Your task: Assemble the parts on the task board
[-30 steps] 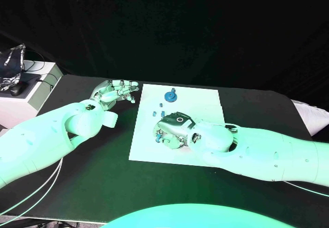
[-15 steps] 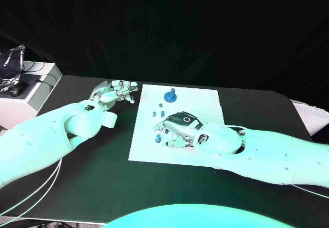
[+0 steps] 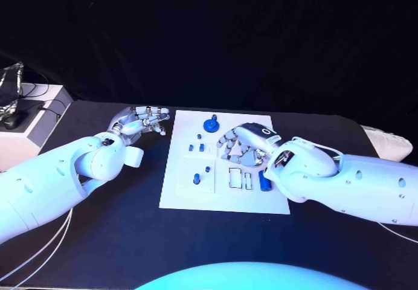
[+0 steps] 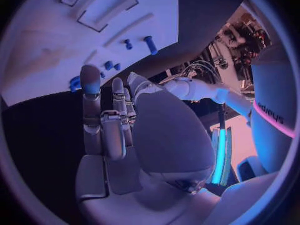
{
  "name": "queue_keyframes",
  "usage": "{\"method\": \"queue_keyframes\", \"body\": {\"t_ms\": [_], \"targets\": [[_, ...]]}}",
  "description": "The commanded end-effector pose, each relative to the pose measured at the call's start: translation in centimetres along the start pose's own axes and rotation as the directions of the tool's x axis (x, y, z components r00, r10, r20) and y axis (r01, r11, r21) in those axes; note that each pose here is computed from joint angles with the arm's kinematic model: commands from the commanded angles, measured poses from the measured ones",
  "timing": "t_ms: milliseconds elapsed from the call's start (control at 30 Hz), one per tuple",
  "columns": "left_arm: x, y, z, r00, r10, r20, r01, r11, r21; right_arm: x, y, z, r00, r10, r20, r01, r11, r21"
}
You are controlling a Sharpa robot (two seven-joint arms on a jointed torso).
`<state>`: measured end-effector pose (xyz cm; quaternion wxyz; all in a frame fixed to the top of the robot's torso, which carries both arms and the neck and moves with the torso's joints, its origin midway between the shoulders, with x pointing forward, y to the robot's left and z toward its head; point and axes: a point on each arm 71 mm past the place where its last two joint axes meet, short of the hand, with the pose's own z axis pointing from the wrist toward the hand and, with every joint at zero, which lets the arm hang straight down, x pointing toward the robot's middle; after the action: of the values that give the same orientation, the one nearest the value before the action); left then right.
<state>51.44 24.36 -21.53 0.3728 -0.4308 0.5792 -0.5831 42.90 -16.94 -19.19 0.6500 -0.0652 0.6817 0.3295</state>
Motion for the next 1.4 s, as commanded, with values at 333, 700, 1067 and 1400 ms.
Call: {"method": "queue_keyframes", "body": {"t_ms": [333, 700, 1067, 1400], "targets": [[-0.07, 0.73, -0.96, 1.000, -0.011, -0.009, 0.011, 1.000, -0.007, -1.1, -7.7, -4.4, 0.894, 0.390, -0.222, -0.215, 0.806, 0.551], [-0.09, 1.62, -1.76, 1.000, -0.018, -0.015, 0.017, 1.000, -0.026, -0.6, -8.8, -7.0, 0.875, 0.331, -0.353, -0.005, 0.735, 0.678], [-0.09, 1.95, -1.94, 1.000, -0.022, -0.020, 0.021, 0.999, -0.037, 0.4, -8.2, -6.9, 0.874, 0.292, -0.389, 0.056, 0.733, 0.678], [-0.13, 2.04, -1.97, 1.000, -0.023, -0.021, 0.022, 0.999, -0.042, 2.3, -7.8, -6.2, 0.861, 0.301, -0.411, 0.065, 0.735, 0.675]]}}
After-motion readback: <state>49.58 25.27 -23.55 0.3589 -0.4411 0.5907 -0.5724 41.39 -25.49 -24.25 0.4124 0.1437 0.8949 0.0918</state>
